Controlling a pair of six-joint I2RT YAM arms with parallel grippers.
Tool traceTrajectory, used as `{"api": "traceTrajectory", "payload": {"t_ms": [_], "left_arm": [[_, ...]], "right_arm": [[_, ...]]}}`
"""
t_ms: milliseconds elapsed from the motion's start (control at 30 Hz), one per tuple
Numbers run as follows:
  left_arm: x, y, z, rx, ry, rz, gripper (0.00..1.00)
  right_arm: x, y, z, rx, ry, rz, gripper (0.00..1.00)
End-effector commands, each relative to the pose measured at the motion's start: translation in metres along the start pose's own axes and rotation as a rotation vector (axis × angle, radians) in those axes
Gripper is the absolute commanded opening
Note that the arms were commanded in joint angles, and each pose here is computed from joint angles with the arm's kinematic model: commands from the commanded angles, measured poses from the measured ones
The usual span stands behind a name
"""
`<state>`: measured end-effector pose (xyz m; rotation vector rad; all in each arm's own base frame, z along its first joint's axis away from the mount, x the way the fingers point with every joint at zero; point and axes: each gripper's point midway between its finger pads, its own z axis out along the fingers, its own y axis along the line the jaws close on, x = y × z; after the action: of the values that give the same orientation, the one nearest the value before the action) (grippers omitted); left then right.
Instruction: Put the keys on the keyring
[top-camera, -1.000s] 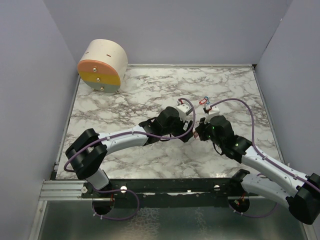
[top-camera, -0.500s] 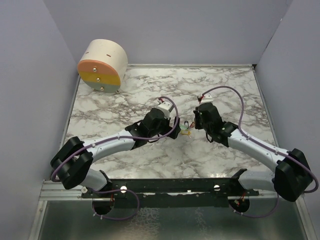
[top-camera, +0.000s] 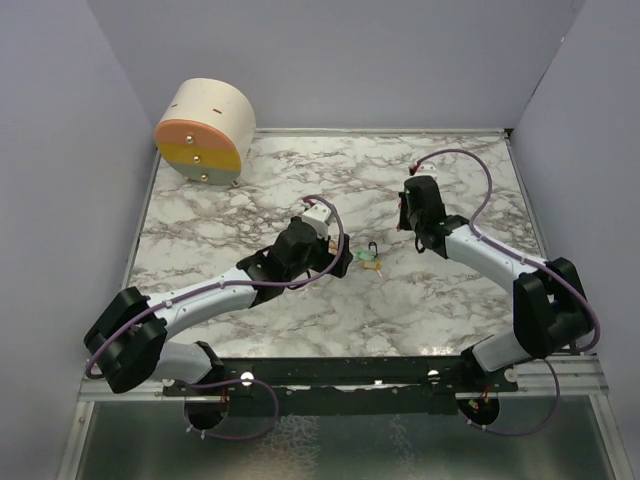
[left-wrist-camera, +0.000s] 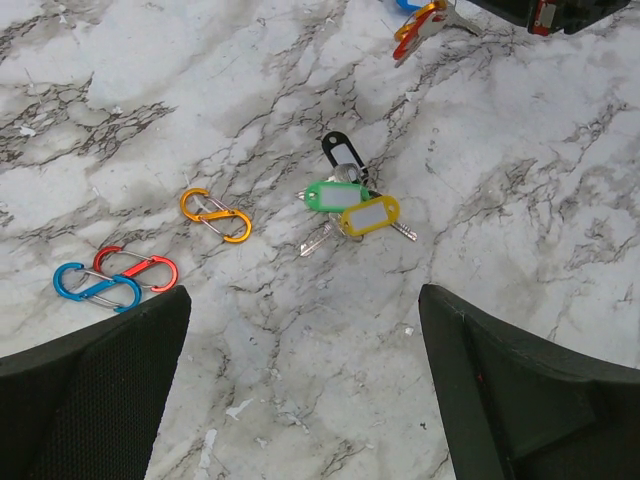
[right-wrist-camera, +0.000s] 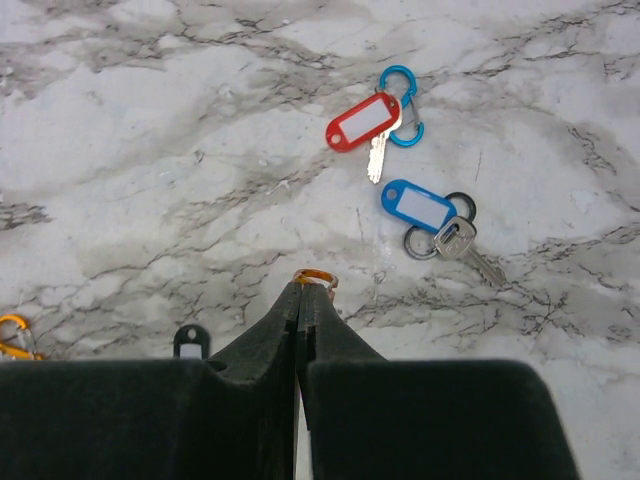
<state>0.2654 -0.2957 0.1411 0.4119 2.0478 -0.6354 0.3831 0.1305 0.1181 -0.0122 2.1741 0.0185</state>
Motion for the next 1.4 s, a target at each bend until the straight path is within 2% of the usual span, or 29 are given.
{"api": "traceTrajectory", "payload": {"t_ms": [0, 433, 567, 700, 767, 967, 1167, 1367], "left_arm": [[-0.01, 0.008, -0.004, -0.036, -0.046, -0.02, 0.99], [-0.01, 0.011, -0.001, -0.045, -0.043, -0.026, 0.99], [-0.009, 0.015, -0.001, -0.06, -0.043, -0.028, 0.99], [-0.009, 0.02, -0.002, -0.078, -0.046, -0.036, 0.99], [-0.01, 0.022, -0.002, -0.086, -0.05, -0.041, 0.99], [-0.01, 0.032, -0.003, -0.121, -0.06, -0.055, 0.99], [-0.003, 0.049, -0.001, -0.202, -0.046, -0.07, 0.98], [0.008, 0.079, -0.001, -0.345, -0.036, -0.124, 0.94]], "right_arm": [[-0.023, -0.005, 0.02, -0.005, -0.044, 0.016, 0.01], [-0.028, -0.014, 0.059, -0.015, -0.018, 0.056, 0.01], [-0.031, -0.017, 0.063, 0.002, -0.011, 0.06, 0.09], [-0.041, -0.019, 0.052, -0.003, -0.055, 0.071, 0.24], [-0.044, -0.021, 0.045, -0.004, -0.066, 0.069, 0.28], [-0.037, -0.006, 0.016, -0.124, -0.058, 0.068, 0.29], [-0.001, 0.026, -0.022, -0.24, -0.026, 0.042, 0.3], [0.035, 0.058, -0.056, -0.299, 0.02, -0.008, 0.35]]}}
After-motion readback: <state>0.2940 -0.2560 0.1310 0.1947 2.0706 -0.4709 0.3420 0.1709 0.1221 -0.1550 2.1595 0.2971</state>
